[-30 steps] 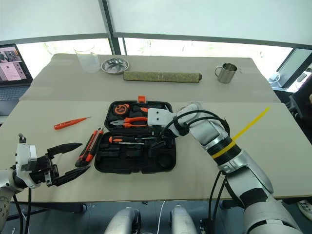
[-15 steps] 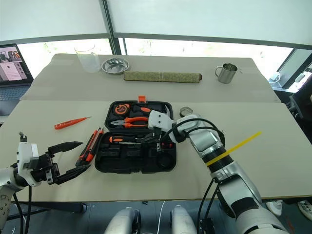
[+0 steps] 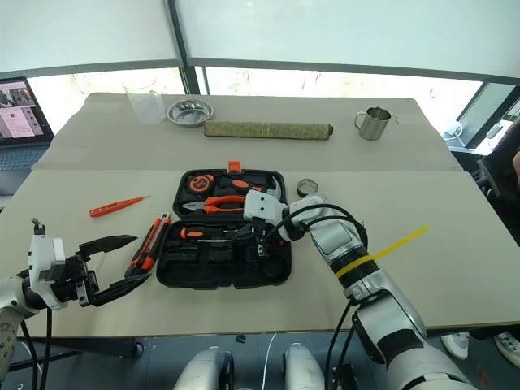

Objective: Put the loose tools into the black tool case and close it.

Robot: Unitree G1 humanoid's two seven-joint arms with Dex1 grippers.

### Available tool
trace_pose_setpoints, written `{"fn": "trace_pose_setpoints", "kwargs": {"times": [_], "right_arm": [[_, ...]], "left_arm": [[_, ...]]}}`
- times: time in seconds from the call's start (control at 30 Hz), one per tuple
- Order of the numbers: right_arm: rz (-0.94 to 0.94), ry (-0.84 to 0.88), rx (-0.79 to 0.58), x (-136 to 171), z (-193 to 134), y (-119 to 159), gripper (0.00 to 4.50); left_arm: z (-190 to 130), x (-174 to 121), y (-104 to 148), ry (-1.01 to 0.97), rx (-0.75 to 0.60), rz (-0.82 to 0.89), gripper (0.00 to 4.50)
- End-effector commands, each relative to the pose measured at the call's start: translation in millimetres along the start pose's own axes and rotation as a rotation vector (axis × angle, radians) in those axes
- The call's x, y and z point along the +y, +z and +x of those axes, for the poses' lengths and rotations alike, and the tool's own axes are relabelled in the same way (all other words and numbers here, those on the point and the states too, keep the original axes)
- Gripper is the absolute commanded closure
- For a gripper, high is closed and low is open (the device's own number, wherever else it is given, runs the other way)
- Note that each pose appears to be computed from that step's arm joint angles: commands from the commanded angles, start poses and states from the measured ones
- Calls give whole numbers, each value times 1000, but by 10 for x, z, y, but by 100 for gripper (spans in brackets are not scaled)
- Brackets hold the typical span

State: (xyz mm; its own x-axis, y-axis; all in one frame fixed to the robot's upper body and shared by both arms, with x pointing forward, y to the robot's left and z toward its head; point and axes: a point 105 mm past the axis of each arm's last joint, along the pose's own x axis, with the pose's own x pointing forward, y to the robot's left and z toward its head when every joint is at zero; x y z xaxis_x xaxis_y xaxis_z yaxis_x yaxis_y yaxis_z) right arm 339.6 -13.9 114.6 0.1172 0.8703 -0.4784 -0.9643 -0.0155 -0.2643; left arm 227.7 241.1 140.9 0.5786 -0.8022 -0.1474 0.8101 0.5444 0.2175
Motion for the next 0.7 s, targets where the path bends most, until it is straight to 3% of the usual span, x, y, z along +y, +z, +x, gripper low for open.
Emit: {"fn": "trace_pose_setpoints", "kwargs": {"times": [0.03,0.13,0.17,0.27,0.4,0.47,0.53,0.57,0.7], "right_arm": [[-4,-54,-129,-38,-72,155,446],[-28,-151,-370,-146,-367,524,446],[-31,-159,-412,-131,-498,552,391],[-45,-239,-466,-23,-933,435,311],[-34,-334,-454,144,-1228,176,174],[-24,-382,-520,302,-1418,57,101],[-5,-439,-498,395,-1519,-94,61],[0,-456,-486,424,-1543,-135,9],[29,-497,-538,502,-1582,-117,4]], "left_arm": [[-81,16,36,32,16,19,0],[-215,31,-1,85,33,8,0],[-298,48,-37,121,42,-10,0],[-712,117,-242,313,93,-101,0],[-1141,151,-467,522,153,-186,0],[-1394,154,-602,652,190,-224,0],[-1559,157,-690,738,204,-254,0],[-1606,162,-722,762,211,-265,0],[-1614,266,-734,803,180,-279,0]]}}
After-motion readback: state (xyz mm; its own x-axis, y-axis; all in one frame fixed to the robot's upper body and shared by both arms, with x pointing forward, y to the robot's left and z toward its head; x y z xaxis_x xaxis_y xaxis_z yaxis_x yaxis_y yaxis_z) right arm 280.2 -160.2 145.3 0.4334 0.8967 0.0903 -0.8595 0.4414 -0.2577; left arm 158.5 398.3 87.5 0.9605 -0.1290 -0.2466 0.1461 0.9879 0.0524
